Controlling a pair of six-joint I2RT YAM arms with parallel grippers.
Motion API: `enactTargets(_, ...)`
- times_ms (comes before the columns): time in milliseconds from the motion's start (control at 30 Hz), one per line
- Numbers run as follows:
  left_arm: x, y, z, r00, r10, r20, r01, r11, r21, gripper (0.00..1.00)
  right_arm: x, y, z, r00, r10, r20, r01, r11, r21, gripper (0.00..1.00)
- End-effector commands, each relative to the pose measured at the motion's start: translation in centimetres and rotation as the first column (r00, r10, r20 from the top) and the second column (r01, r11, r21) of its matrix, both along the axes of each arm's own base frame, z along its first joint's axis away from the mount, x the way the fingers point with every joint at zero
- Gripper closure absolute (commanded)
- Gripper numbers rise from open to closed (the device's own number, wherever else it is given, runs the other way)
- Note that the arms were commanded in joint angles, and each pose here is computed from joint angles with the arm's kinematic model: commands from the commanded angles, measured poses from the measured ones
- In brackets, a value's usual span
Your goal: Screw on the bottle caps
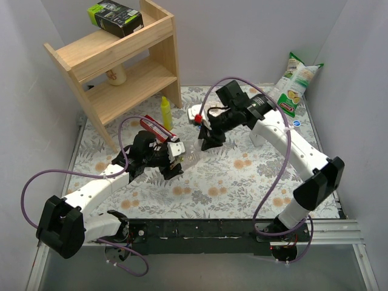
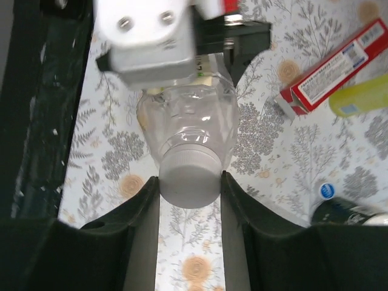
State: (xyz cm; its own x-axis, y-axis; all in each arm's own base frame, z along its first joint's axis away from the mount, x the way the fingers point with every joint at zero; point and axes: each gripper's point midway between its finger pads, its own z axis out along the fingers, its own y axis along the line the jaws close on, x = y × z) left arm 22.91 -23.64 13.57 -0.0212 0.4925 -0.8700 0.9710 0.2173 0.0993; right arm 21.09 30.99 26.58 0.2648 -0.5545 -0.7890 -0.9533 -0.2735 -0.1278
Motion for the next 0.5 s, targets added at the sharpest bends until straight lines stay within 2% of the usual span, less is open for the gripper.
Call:
enactTargets(0, 8.2, 0.5, 8.5, 0.896, 0.344, 0.279, -0.297, 0.934, -0.198, 1.0, -0.5, 3.0, 0.7, 0.862, -0.238, -0.448, 0.235, 0.97, -0.063, 0.99)
enactTargets(67, 9.1, 0.9, 9.2, 0.868, 0.381, 0.319, -0.327, 0.921, -0.211, 1.0, -0.5, 3.7, 0.8, 0.785, -0.254, -0.565, 0.257, 0.964, -0.076, 0.99)
enactTargets(100, 9.4, 1.0, 9.5, 0.858, 0.379, 0.346, -0.325, 0.923, -0.205, 1.0, -0.4, 3.5, 0.5, 0.684, -0.3, -0.664, 0.293, 0.948, -0.126, 0.99)
enactTargets(133, 9.6, 1.2, 9.6, 0.851, 0.385, 0.356, -0.332, 0.921, -0.203, 1.0, -0.3, 3.7, -0.1, 0.616, -0.31, -0.724, 0.294, 0.943, -0.153, 0.99)
enactTargets(167, 9.9, 1.4, 9.6, 0.841, 0.398, 0.367, -0.348, 0.917, -0.197, 1.0, -0.3, 3.9, 0.5, 0.553, -0.265, -0.79, 0.272, 0.954, -0.129, 0.99)
enactTargets(200, 10.1, 1.7, 9.4, 0.834, 0.398, 0.382, -0.354, 0.917, -0.184, 1.0, 0.4, 3.4, 0.4, 0.46, -0.292, -0.839, 0.294, 0.941, -0.166, 0.99)
enactTargets(233, 10.1, 1.9, 9.1, 0.833, 0.398, 0.385, -0.36, 0.917, -0.169, 1.0, 0.8, 3.4, 0.2, 0.432, -0.282, -0.857, 0.288, 0.943, -0.165, 0.99)
enactTargets(267, 10.1, 2.1, 8.8, 0.831, 0.399, 0.387, -0.367, 0.917, -0.157, 1.0, 1.5, 3.1, 0.7, 0.431, -0.264, -0.863, 0.293, 0.945, -0.143, 0.99)
enactTargets(300, 10.1, 2.2, 8.4, 0.833, 0.398, 0.385, -0.373, 0.917, -0.14, 1.0, 2.0, 3.1, 1.3, 0.448, -0.249, -0.859, 0.3, 0.947, -0.118, 0.93)
enactTargets(367, 9.4, 2.5, 6.9, 0.857, 0.376, 0.354, -0.37, 0.925, -0.085, 1.0, 3.6, 2.7, 3.7, 0.533, -0.193, -0.824, 0.319, 0.948, -0.016, 0.75)
enactTargets(400, 8.7, 2.3, 6.6, 0.876, 0.346, 0.337, -0.342, 0.937, -0.075, 1.0, 4.3, 2.5, 4.7, 0.576, -0.174, -0.798, 0.328, 0.944, 0.031, 0.43)
enactTargets(433, 7.9, 2.5, 5.4, 0.898, 0.322, 0.301, -0.327, 0.944, -0.035, 1.0, 5.0, 2.0, 6.4, 0.692, -0.129, -0.71, 0.311, 0.941, 0.132, 0.33)
enactTargets(467, 7.2, 2.5, 4.8, 0.912, 0.302, 0.278, -0.309, 0.951, -0.022, 1.0, 5.8, 1.2, 7.1, 0.753, -0.125, -0.647, 0.311, 0.933, 0.181, 0.27)
